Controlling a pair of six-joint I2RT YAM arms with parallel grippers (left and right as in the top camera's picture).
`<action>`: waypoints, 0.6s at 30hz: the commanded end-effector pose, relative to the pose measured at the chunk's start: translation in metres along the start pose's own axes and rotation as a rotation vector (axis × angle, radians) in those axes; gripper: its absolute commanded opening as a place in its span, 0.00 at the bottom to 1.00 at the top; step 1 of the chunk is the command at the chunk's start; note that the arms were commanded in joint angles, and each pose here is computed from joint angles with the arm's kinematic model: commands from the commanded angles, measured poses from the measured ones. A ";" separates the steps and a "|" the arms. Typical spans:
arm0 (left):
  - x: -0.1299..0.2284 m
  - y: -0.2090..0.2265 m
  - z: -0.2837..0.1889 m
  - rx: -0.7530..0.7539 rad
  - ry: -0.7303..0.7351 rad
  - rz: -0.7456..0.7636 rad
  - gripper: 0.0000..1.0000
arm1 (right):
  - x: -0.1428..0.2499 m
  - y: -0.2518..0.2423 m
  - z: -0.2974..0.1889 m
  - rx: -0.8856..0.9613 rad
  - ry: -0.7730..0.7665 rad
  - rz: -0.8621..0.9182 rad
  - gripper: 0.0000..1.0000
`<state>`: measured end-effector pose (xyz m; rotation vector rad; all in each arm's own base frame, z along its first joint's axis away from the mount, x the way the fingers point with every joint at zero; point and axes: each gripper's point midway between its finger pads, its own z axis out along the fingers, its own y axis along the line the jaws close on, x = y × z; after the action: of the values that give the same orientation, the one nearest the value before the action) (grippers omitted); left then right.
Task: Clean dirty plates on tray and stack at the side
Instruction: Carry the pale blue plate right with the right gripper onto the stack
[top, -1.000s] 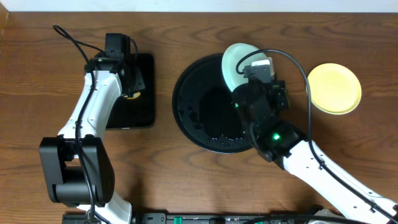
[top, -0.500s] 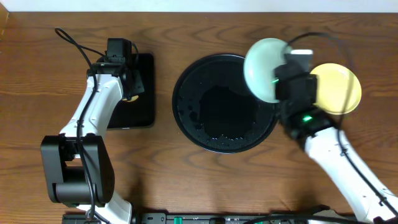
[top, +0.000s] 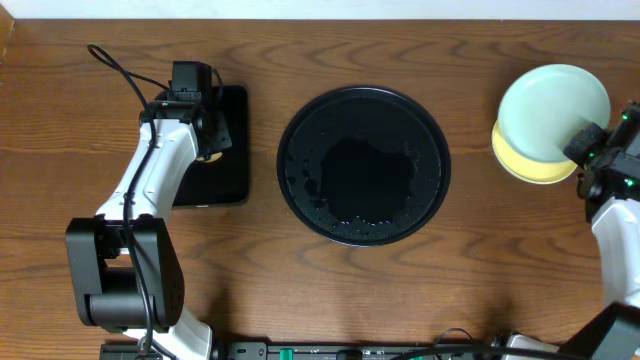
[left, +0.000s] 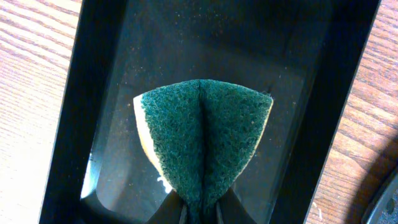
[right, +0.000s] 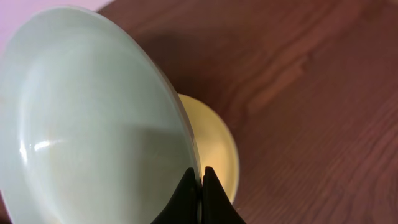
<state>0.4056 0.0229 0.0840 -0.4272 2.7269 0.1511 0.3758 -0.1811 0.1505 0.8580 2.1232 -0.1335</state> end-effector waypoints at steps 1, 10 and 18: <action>0.002 0.003 0.006 -0.018 0.012 0.018 0.08 | 0.002 -0.007 0.014 -0.020 0.025 0.061 0.01; 0.002 0.003 0.006 -0.018 0.012 0.045 0.08 | 0.008 -0.019 0.036 0.003 0.039 0.093 0.53; 0.002 0.003 0.006 -0.018 0.013 0.104 0.08 | 0.026 0.025 0.030 -0.231 0.132 0.023 0.83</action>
<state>0.4057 0.0229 0.0840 -0.3581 2.7386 0.1645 0.3896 -0.1846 0.1153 0.8936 2.1563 0.0291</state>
